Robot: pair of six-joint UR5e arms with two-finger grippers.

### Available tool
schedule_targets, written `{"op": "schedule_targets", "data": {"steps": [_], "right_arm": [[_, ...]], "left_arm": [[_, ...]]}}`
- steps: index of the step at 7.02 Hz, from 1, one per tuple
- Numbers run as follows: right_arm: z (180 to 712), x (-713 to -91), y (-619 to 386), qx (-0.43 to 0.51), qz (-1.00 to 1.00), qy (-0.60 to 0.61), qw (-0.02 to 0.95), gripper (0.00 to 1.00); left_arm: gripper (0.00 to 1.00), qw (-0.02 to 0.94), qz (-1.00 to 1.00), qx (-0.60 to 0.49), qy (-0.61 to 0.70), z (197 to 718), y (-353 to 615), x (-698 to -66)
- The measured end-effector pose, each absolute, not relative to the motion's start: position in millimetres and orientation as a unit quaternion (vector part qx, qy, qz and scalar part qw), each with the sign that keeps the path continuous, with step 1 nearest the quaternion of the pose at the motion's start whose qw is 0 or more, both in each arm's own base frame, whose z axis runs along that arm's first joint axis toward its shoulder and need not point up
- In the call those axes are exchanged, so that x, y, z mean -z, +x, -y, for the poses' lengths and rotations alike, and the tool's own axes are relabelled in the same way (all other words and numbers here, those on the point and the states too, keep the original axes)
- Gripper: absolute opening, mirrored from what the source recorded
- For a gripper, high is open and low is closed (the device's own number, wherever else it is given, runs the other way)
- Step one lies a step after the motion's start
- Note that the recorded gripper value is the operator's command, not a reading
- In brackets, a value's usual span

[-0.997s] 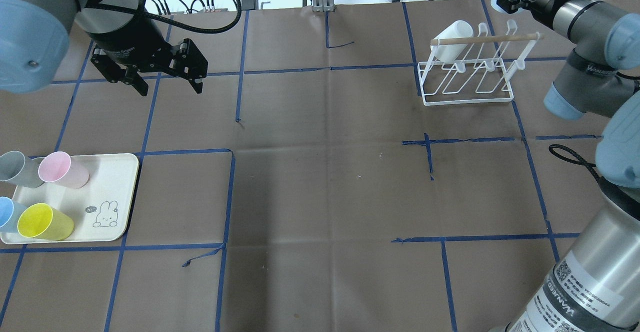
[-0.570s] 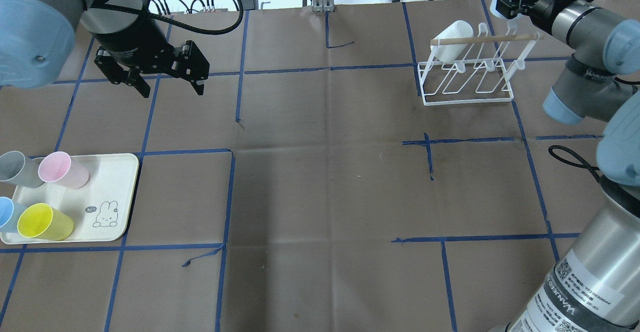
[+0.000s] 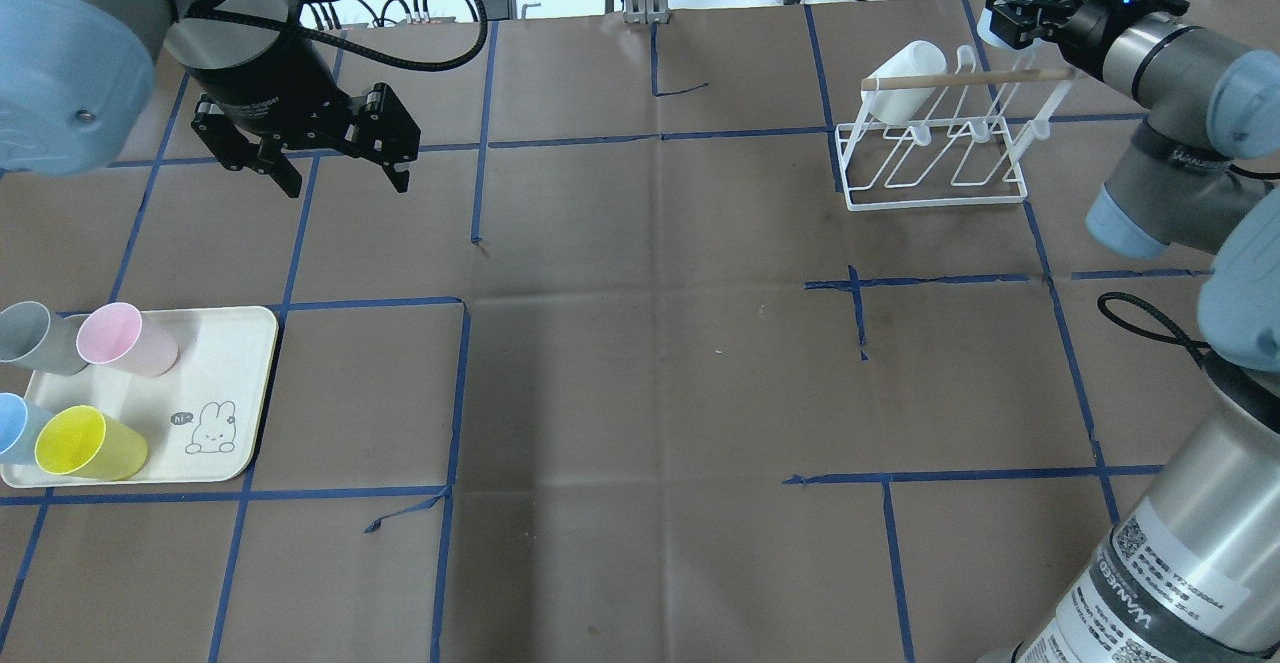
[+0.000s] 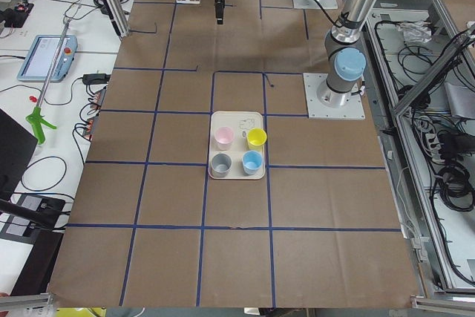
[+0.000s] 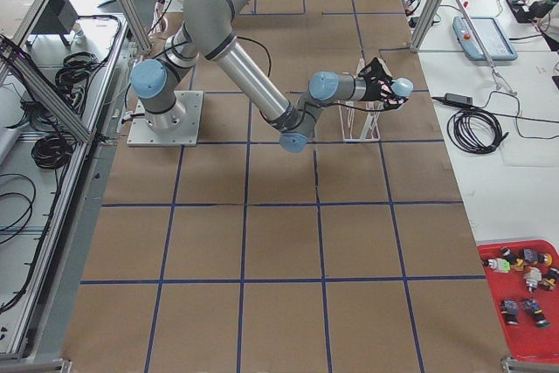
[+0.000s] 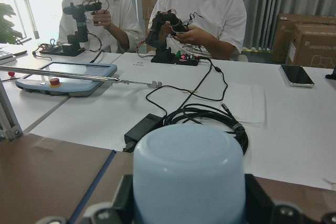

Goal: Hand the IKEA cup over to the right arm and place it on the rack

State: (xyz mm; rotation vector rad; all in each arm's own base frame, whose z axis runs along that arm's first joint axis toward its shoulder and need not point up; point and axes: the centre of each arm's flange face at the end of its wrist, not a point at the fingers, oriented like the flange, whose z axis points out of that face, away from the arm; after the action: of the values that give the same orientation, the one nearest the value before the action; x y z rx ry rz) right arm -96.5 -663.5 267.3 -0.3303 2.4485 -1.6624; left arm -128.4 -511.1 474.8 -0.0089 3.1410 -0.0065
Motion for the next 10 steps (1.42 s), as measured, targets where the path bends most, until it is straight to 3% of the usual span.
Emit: {"op": "schedule_targets", "data": {"steps": [3,4,5,6,7,10], "right_arm": [[659.0,-260.0,-105.2,0.551,-0.824,-0.102,0.082,0.13],[657.4,-256.9,-105.9,0.548,-0.826,-0.100,0.083,0.19],[656.8,-255.3,-106.0,0.547,-0.827,-0.098,0.084,0.45],[656.5,-255.0,-106.3,0.546,-0.828,-0.098,0.084,0.80],[656.5,-255.2,-106.4,0.546,-0.828,-0.098,0.084,0.99],[656.9,-255.9,-105.7,0.546,-0.828,-0.097,0.085,0.99]], "left_arm": [[1.00,0.000,-1.000,0.003,-0.003,511.3,-128.4,-475.2],[1.00,0.000,-1.000,0.003,-0.003,511.6,-128.4,-475.0],[1.00,-0.001,-1.000,0.004,-0.003,512.0,-128.4,-475.2],[1.00,-0.001,-1.000,0.005,-0.003,512.2,-128.4,-475.5],[1.00,-0.001,-1.000,0.005,-0.003,512.1,-128.5,-475.6],[1.00,-0.002,-1.000,0.007,-0.003,512.1,-128.7,-476.0]]}}
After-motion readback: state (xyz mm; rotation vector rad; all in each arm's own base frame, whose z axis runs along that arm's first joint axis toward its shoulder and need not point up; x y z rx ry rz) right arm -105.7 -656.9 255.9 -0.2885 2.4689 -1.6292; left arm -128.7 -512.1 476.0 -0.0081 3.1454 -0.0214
